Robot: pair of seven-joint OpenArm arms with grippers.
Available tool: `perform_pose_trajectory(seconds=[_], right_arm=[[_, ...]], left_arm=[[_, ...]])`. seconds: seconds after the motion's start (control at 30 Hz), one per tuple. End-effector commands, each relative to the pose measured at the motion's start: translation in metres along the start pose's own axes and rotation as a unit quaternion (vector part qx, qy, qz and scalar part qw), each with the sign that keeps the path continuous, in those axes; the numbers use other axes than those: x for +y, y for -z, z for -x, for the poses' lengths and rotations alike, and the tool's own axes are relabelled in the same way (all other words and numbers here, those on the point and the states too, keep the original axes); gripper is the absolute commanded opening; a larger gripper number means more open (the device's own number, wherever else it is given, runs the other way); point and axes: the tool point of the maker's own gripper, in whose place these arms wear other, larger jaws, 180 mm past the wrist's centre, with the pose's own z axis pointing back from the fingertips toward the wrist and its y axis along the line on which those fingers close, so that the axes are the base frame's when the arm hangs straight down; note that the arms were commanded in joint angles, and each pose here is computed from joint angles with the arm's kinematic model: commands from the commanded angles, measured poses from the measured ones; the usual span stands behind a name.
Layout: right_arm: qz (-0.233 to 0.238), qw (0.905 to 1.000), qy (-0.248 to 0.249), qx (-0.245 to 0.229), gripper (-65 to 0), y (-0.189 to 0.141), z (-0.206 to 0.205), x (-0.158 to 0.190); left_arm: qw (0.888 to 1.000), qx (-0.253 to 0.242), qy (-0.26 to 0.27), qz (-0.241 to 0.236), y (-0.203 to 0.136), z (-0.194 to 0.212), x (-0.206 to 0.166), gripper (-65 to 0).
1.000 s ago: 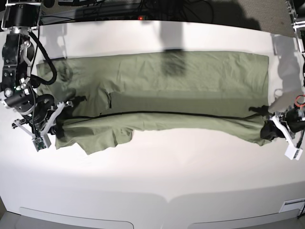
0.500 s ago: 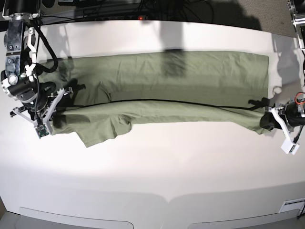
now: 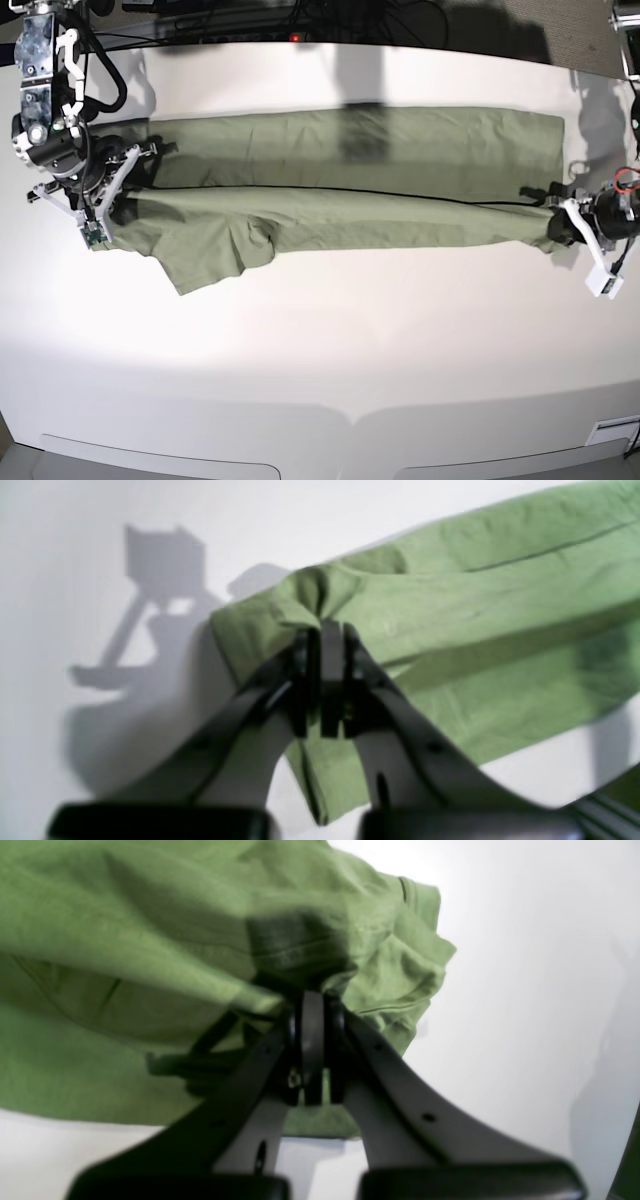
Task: Fold the T-shirt properly
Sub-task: 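Lay the folded edge down along the shoulder edge with both grippers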
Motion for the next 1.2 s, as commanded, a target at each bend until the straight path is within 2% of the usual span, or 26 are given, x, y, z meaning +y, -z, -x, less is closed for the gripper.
perform_pose_trajectory(seconds=[0.0,0.17,0.3,0.43,0.67,1.0,1.17], right_arm=[[0.017,0.9997,-0.003,-0.020,-65.0,-0.005,-0.013,-0.011],[0.017,0.9997,-0.002,-0.018,-65.0,-0.005,-0.012,-0.011],[0.017,0.9997,-0.006,-0.017,-65.0,-0.007,-0.010,-0.010],[0.038,0.9987,-0.022,-0.023,-65.0,-0.016,-0.013,-0.012],[0.048,0.9969,-0.027,-0.056,-65.0,-0.038,-0.030,-0.006],[0.109,0.9929,-0.048,-0.004,-65.0,-0.046,0.008,-0.018],[0.109,0.9931,-0.043,0.004,-65.0,-0.046,0.015,-0.016]], left_arm=[[0.999,-0.025,0.021,-0.020,-0.012,-0.017,0.005,-65.0],[0.995,-0.030,0.060,-0.068,-0.029,-0.016,-0.002,-65.0],[0.994,-0.026,0.064,-0.090,-0.033,-0.011,0.001,-65.0],[0.994,-0.018,0.063,-0.088,-0.032,-0.005,0.000,-65.0],[0.994,-0.016,0.062,-0.088,-0.032,-0.002,-0.001,-65.0],[0.995,-0.005,0.058,-0.086,-0.030,0.007,-0.002,-65.0],[0.995,0.008,0.055,-0.083,-0.029,0.019,-0.003,-65.0]])
